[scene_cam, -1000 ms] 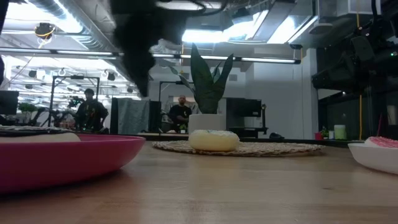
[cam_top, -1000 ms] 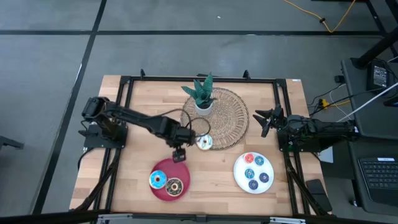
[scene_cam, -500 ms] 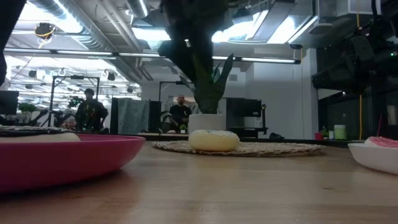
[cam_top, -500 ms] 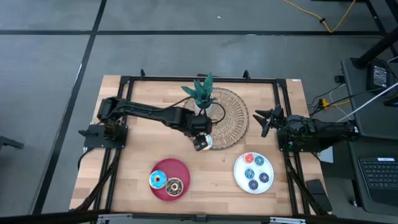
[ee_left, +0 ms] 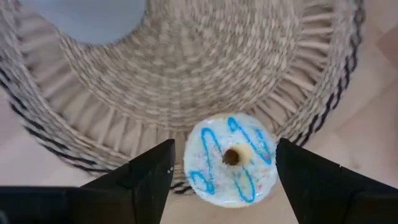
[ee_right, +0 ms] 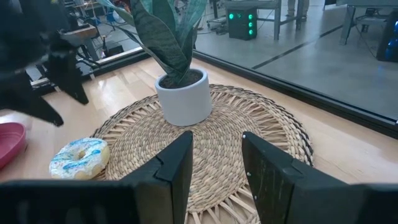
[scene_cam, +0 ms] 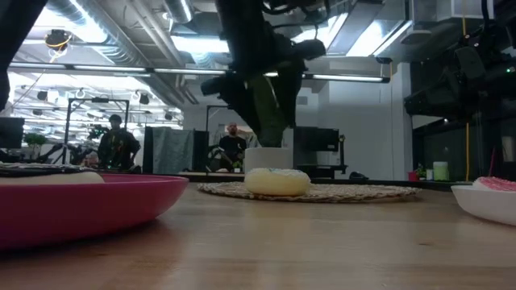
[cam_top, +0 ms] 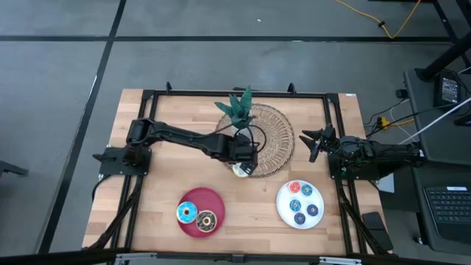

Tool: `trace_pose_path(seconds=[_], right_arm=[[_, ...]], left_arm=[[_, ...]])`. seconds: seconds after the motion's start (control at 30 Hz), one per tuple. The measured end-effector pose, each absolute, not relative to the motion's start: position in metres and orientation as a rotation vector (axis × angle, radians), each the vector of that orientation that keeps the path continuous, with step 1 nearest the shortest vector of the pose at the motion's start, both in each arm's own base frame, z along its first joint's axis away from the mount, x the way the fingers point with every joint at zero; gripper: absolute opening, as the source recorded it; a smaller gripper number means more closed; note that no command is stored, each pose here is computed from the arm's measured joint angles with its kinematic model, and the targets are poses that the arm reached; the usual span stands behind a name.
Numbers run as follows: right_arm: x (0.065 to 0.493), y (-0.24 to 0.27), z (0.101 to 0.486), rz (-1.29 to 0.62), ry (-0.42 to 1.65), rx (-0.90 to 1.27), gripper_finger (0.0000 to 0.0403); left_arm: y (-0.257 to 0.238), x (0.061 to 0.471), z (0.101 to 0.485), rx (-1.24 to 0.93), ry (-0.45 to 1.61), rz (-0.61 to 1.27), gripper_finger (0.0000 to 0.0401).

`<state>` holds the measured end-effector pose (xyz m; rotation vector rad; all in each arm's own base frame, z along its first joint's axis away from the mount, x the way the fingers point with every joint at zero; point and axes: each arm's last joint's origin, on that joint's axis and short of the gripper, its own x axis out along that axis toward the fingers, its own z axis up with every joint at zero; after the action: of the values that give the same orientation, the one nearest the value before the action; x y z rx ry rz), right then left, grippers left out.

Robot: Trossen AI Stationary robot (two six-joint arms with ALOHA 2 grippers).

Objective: Pick & Place donuts
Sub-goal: Put the white donut on the dark pink plate

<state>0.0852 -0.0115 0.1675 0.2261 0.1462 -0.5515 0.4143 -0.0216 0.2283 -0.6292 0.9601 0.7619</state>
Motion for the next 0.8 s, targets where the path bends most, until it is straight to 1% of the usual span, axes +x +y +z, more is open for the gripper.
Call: trace_pose_path(seconds=[0.33,0.47,0.8], right_arm=[[0.085,-0.012,0.168,-0.552,0.146,0.226,0.014],[0.085,-0.012,0.168,-0.552,0.146,0.226,0.014],[0.085,-0.012,0.168,-0.552,0.146,0.226,0.014]], left_arm=[[-0.024,0.427,0.195,-0.686,0.973,0.825,0.0267],[-0.024,0.426,0.188,-0.716,0.962,0.856,0.0267],[-0.024,0.415,0.167,-0.717,1.015,0.899,0.0267]])
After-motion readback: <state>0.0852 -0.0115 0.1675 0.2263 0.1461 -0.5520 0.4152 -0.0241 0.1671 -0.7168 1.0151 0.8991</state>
